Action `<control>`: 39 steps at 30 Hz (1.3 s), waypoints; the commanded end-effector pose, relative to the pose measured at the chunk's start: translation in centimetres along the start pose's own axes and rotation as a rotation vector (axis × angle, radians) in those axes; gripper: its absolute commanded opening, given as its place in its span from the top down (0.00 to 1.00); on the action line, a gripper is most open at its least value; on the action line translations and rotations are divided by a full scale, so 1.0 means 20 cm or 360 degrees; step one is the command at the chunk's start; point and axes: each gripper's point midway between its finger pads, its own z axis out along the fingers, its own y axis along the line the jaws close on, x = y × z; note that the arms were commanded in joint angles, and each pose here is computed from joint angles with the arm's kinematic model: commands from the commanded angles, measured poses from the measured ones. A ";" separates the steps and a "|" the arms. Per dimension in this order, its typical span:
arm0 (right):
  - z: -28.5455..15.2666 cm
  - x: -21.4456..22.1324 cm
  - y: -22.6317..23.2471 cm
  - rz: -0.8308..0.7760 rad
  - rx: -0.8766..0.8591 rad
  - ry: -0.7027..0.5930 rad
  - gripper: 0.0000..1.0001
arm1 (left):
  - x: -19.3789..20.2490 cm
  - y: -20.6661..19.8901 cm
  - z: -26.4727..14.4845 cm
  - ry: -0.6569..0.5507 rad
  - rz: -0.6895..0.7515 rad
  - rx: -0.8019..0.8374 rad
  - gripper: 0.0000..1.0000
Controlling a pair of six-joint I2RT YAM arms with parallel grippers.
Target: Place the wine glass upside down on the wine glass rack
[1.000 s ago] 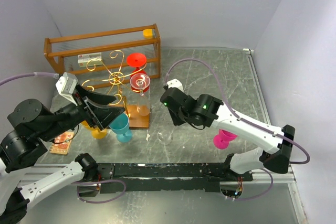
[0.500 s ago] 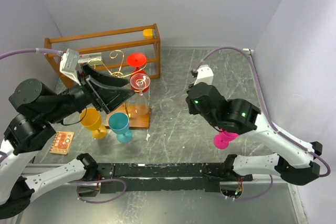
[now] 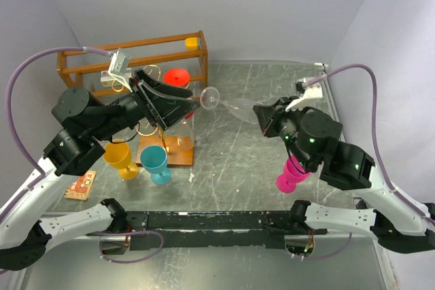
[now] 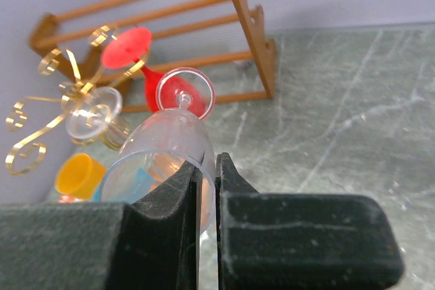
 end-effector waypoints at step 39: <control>-0.17 -0.23 0.45 0.0507 -0.0954 -0.0451 1.00 | -0.15 0.24 0.12 -0.0506 -0.0648 -0.0254 0.53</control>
